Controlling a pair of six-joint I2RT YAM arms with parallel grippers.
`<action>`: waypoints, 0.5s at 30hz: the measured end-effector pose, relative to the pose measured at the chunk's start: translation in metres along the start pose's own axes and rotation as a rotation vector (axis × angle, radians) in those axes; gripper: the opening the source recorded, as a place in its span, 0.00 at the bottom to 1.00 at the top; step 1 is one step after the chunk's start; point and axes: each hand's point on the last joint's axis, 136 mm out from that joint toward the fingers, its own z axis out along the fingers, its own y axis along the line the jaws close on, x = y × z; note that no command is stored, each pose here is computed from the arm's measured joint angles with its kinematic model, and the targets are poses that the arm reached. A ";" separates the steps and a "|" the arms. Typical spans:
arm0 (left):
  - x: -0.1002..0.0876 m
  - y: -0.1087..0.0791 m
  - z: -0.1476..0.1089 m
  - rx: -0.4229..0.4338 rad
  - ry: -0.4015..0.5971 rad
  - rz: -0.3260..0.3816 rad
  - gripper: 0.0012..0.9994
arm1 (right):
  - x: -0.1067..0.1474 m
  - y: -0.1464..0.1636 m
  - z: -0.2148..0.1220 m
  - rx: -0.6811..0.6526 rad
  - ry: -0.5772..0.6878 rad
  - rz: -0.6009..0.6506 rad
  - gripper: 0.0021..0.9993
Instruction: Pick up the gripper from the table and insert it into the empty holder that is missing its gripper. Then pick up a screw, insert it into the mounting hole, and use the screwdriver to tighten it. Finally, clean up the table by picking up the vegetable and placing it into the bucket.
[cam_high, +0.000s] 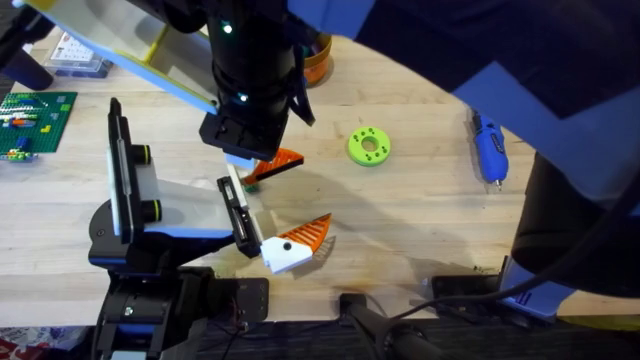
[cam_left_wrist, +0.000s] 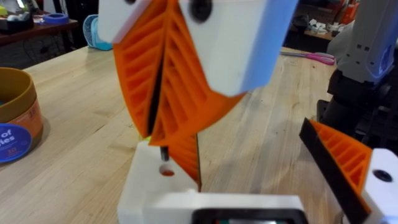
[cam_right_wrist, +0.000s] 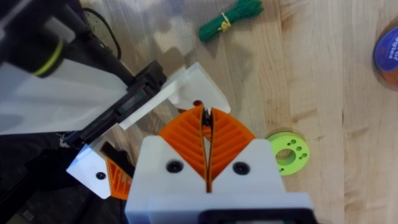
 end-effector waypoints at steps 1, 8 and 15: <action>0.000 0.000 0.000 0.000 0.000 -0.002 0.99 | 0.000 0.000 0.000 0.000 0.000 0.000 0.01; 0.000 0.000 0.000 0.000 0.000 -0.004 0.99 | 0.000 0.000 0.000 0.000 0.000 0.000 0.01; 0.000 0.000 0.000 0.000 0.000 -0.004 0.99 | 0.000 0.000 0.000 0.000 -0.001 0.000 0.01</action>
